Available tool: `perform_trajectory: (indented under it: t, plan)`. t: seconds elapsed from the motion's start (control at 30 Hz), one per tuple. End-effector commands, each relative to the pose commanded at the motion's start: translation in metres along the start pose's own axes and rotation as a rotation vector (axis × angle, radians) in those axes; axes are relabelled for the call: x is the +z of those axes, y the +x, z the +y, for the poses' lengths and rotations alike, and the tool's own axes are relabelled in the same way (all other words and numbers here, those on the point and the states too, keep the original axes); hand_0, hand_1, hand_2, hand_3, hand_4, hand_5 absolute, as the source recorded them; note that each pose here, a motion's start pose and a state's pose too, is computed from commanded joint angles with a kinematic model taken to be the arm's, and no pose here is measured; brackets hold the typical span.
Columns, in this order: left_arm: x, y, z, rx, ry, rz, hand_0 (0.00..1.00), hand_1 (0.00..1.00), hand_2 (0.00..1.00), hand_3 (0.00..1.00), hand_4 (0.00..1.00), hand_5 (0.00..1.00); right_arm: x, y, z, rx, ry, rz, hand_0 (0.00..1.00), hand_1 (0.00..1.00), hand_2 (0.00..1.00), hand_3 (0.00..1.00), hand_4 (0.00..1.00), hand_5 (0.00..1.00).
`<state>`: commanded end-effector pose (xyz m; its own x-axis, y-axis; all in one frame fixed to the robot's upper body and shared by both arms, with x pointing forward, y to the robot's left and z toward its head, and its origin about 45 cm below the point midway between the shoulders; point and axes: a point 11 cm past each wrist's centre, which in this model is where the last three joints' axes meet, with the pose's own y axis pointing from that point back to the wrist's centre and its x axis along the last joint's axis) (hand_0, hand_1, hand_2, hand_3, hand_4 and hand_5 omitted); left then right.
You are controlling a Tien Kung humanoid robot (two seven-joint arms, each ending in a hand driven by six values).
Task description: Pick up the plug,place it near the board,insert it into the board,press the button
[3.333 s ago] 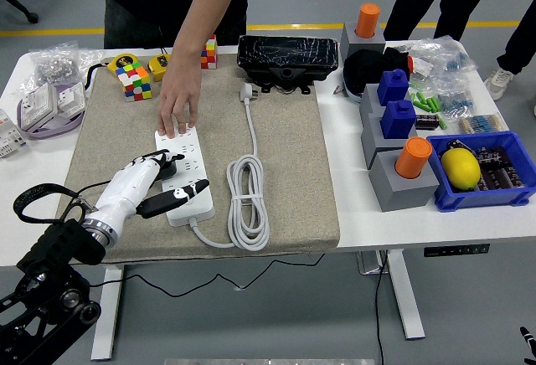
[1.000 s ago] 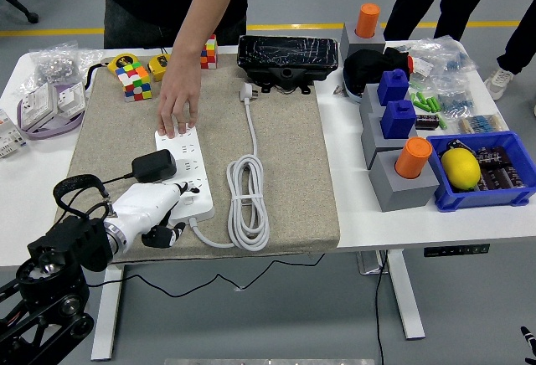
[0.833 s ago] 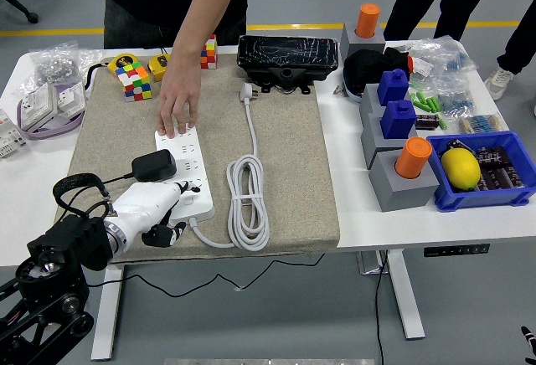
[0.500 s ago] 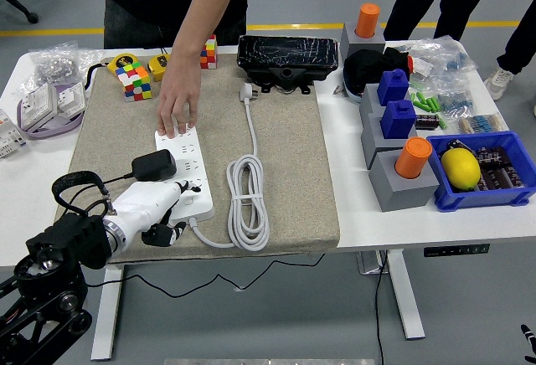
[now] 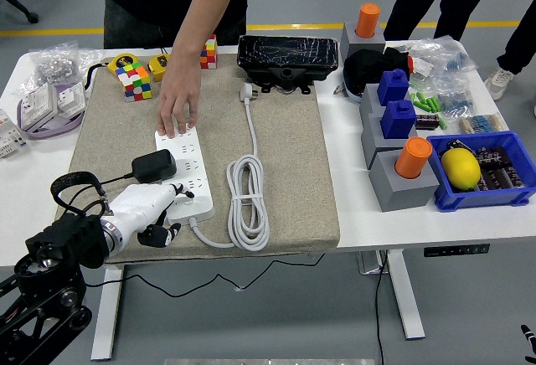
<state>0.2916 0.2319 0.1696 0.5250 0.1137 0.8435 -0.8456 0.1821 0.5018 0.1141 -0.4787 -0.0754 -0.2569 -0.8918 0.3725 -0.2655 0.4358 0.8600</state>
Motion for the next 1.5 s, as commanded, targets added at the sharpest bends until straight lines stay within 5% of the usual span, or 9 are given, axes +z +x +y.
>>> perform_trajectory:
  t: [1.07,1.5]
  plan:
    - [-0.009,-0.013,-0.005,-0.04,0.015,-0.003,0.189,0.035,0.132,0.785,0.561,0.002,0.001,0.001,0.0,0.0,0.0,-0.005,0.861,0.832,0.794,0.824,0.998,0.998]
    - [-0.005,-0.005,-0.002,-0.015,0.004,-0.015,0.189,0.033,0.13,0.78,0.564,0.002,0.001,0.001,0.0,0.0,-0.001,-0.006,0.861,0.832,0.795,0.825,0.998,0.998]
